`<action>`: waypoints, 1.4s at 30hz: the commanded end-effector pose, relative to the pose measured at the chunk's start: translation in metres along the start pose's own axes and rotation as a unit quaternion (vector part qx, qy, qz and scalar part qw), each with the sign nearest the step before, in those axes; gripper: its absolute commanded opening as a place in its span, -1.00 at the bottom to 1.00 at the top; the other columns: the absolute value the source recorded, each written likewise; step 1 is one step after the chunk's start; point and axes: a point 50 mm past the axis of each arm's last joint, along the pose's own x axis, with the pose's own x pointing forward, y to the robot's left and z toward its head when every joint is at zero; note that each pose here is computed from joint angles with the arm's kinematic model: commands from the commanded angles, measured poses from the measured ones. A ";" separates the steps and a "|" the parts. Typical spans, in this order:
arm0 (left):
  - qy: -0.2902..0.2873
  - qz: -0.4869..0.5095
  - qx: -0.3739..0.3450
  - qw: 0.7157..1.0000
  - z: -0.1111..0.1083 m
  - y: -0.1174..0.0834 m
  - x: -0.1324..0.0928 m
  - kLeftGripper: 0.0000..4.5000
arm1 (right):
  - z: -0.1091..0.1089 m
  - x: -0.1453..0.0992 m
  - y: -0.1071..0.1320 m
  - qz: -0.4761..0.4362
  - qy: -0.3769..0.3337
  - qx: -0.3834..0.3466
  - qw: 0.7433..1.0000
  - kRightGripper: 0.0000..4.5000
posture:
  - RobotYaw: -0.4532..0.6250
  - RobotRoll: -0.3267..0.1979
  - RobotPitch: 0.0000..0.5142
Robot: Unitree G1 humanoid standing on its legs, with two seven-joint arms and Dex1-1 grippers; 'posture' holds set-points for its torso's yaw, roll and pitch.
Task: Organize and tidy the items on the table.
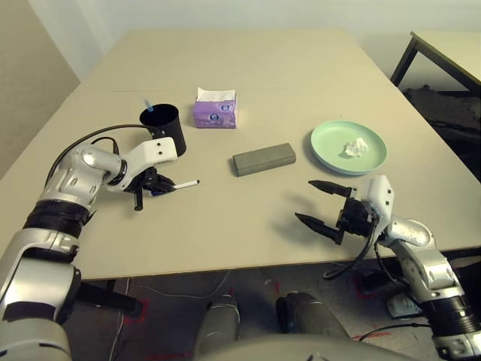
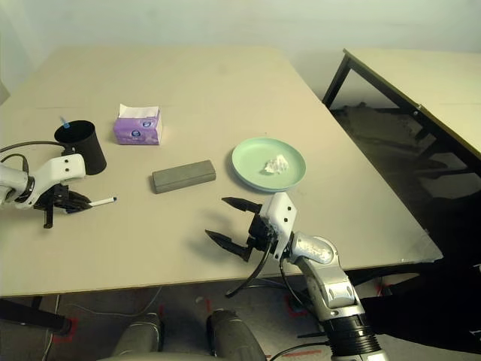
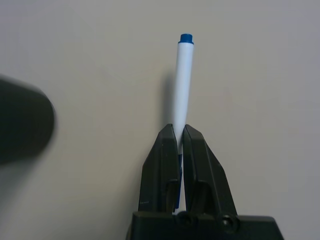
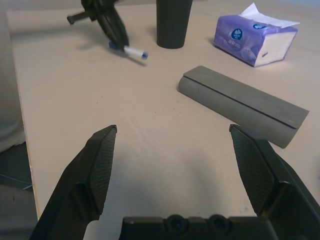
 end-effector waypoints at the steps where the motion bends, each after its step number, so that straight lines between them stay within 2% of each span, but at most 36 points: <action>1: -0.101 0.039 -0.031 0.994 0.021 -0.004 -0.022 -0.99 | -0.001 -0.001 -0.001 -0.001 0.009 -0.003 1.000 1.00 | -0.26 0.25 -0.72; 5: -0.201 0.115 -0.077 0.970 0.030 -0.011 -0.043 -0.99 | -0.001 0.000 0.000 0.003 0.006 0.000 1.000 1.00 | -0.21 0.25 -0.70; 10: -0.313 0.227 -0.131 0.913 0.029 -0.013 -0.054 -0.99 | 0.002 0.003 0.004 0.030 -0.011 0.008 0.999 1.00 | -0.17 0.25 -0.70; 14: -0.357 0.302 -0.185 0.864 0.022 -0.012 -0.056 -0.99 | 0.004 0.003 0.008 0.063 -0.016 0.004 0.998 1.00 | -0.15 0.25 -0.72; 22: -0.372 0.386 -0.210 0.818 0.028 0.000 -0.046 -0.99 | 0.004 0.005 -0.005 0.011 -0.016 0.009 1.000 1.00 | -0.13 0.25 -0.77; 28: -0.380 0.447 -0.210 0.782 0.033 0.030 -0.040 -0.99 | 0.002 0.007 -0.008 -0.012 -0.014 0.005 1.000 1.00 | -0.14 0.25 -0.78; 38: -0.394 0.453 -0.196 0.775 0.041 0.058 -0.021 -0.99 | 0.002 0.007 -0.006 -0.015 -0.009 -0.003 1.000 1.00 | -0.19 0.25 -0.77; 42: -0.396 0.450 -0.201 0.775 0.040 0.063 -0.011 -0.99 | 0.001 0.005 -0.005 -0.016 -0.005 -0.004 1.000 1.00 | -0.21 0.25 -0.75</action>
